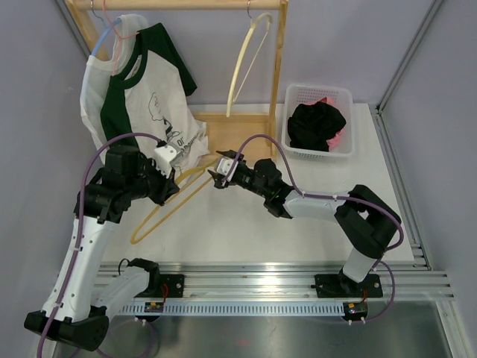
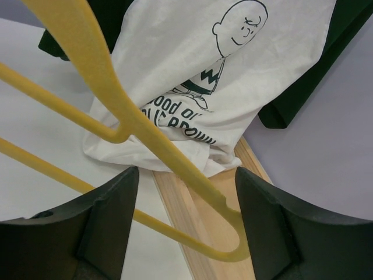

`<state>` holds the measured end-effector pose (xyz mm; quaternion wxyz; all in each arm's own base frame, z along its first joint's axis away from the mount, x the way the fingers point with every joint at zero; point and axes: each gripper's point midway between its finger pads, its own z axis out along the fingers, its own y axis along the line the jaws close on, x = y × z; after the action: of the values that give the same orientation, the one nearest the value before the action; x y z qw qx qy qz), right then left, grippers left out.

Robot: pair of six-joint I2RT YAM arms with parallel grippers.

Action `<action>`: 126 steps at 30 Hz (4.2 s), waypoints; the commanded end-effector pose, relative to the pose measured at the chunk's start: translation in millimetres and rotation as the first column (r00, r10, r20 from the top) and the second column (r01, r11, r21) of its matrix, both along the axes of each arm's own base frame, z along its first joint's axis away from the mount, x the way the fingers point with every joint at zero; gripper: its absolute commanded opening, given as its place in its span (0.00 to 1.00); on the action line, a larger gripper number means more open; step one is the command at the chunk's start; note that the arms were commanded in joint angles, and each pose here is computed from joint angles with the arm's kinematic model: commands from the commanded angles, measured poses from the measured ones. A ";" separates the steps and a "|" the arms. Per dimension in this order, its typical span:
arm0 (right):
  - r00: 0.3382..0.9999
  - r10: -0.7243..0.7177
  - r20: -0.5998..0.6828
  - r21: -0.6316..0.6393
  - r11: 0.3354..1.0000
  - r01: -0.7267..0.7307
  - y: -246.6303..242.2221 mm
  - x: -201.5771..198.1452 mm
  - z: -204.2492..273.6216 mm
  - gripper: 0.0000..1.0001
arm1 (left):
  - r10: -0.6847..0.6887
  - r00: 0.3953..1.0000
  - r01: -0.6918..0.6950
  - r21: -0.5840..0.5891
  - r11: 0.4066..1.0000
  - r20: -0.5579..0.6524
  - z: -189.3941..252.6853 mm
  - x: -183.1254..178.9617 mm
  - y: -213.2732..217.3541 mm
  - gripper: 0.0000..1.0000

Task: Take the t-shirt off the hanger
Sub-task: Hang the hanger back to the clothesline with the left arm

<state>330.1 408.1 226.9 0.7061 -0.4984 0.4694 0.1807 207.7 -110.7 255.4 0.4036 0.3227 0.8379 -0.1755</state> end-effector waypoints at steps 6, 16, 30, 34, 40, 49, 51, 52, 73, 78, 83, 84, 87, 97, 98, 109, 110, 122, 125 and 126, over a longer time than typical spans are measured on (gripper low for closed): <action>0.995 -0.061 0.078 -0.010 0.998 0.062 10.7 10.7 17.3 0.38 | -0.015 0.996 0.019 -0.051 0.999 0.091 28.3 -0.7 -5.4 0.00; 0.996 -0.053 0.065 -0.010 0.999 0.053 13.2 10.5 17.4 0.18 | 0.041 0.975 -0.015 -0.120 0.993 0.218 59.2 -3.7 -3.9 0.00; 0.999 -0.013 0.042 -0.008 1.000 0.013 16.8 3.6 18.8 0.16 | 0.107 0.923 -0.021 -0.229 0.973 0.369 95.8 -10.9 -3.6 0.00; 0.999 -0.003 0.037 -0.011 1.000 0.004 17.1 1.6 18.5 0.16 | 0.100 0.923 -0.009 -0.240 0.971 0.371 97.1 -11.9 -6.0 0.00; 0.999 -0.013 0.033 0.002 1.000 0.013 13.6 0.8 20.7 0.34 | 0.092 0.928 -0.001 -0.245 0.969 0.360 96.2 -10.3 -8.6 0.00; 0.999 -0.037 0.026 0.088 0.996 0.035 -8.6 -13.2 52.6 0.73 | 0.143 0.949 -0.093 -0.185 0.978 0.281 69.3 13.7 0.0 0.00; 0.999 -0.034 0.024 0.101 0.994 0.032 -13.2 -17.6 59.4 0.81 | 0.155 0.951 -0.113 -0.168 0.979 0.266 62.8 20.4 2.0 0.00; 0.999 -0.043 0.021 0.106 0.994 0.040 -15.2 -17.4 60.8 0.90 | 0.160 0.950 -0.119 -0.162 0.980 0.267 61.7 22.9 2.9 0.00; 0.967 -0.255 -0.007 0.243 0.938 0.249 -62.7 -6.2 97.6 0.99 | 0.314 0.865 -0.305 -0.085 0.948 0.392 83.9 93.2 30.5 0.00; 0.960 -0.279 -0.030 0.289 0.917 0.276 -78.2 -11.4 110.1 0.99 | 0.373 0.807 -0.352 -0.133 0.926 0.459 119.4 122.9 33.5 0.00; 0.958 -0.284 -0.040 0.344 0.896 0.280 -97.3 -24.4 129.6 1.00 | 0.419 0.771 -0.360 -0.214 0.908 0.479 159.4 151.1 26.7 0.00; 0.957 -0.287 -0.045 0.350 0.893 0.285 -101.0 -26.3 131.6 0.99 | 0.425 0.768 -0.362 -0.224 0.905 0.478 163.4 156.9 25.3 0.00; 0.955 -0.292 -0.052 0.384 0.877 0.289 -114.5 -34.9 142.4 0.99 | 0.440 0.752 -0.343 -0.279 0.897 0.490 186.5 174.3 17.7 0.00; 0.950 -0.308 -0.054 0.423 0.855 0.301 -141.9 -51.6 153.9 0.99 | 0.504 0.721 -0.289 -0.456 0.842 0.475 240.4 245.9 -9.8 0.00; 0.949 -0.309 -0.056 0.424 0.854 0.303 -142.3 -51.7 154.0 0.99 | 0.511 0.724 -0.286 -0.473 0.833 0.463 241.4 251.7 -12.6 0.00; 0.945 -0.321 -0.057 0.417 0.853 0.315 -142.2 -48.9 152.4 0.99 | 0.554 0.677 -0.227 -0.579 0.783 0.484 278.5 278.0 -20.9 0.00; 0.945 -0.321 -0.057 0.417 0.853 0.315 -142.4 -49.1 152.6 1.00 | 0.551 0.679 -0.220 -0.581 0.783 0.486 279.7 277.1 -22.3 0.00; 0.951 -0.304 -0.052 0.409 0.862 0.298 -138.8 -51.0 151.7 0.99 | 0.537 0.679 -0.157 -0.615 0.772 0.501 301.3 263.5 -30.2 0.00; 0.951 -0.304 -0.054 0.407 0.863 0.299 -137.6 -50.0 151.0 1.00 | 0.545 0.659 -0.146 -0.623 0.769 0.519 312.3 259.7 -29.6 0.00; 0.951 -0.305 -0.055 0.407 0.862 0.300 -138.2 -49.8 151.5 0.99 | 0.545 0.660 -0.145 -0.625 0.768 0.517 313.8 258.2 -30.1 0.00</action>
<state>279.3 272.5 372.7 0.8133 -0.2690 0.4912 0.1574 490.7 -142.1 462.1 0.6737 0.0634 0.7171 -0.1670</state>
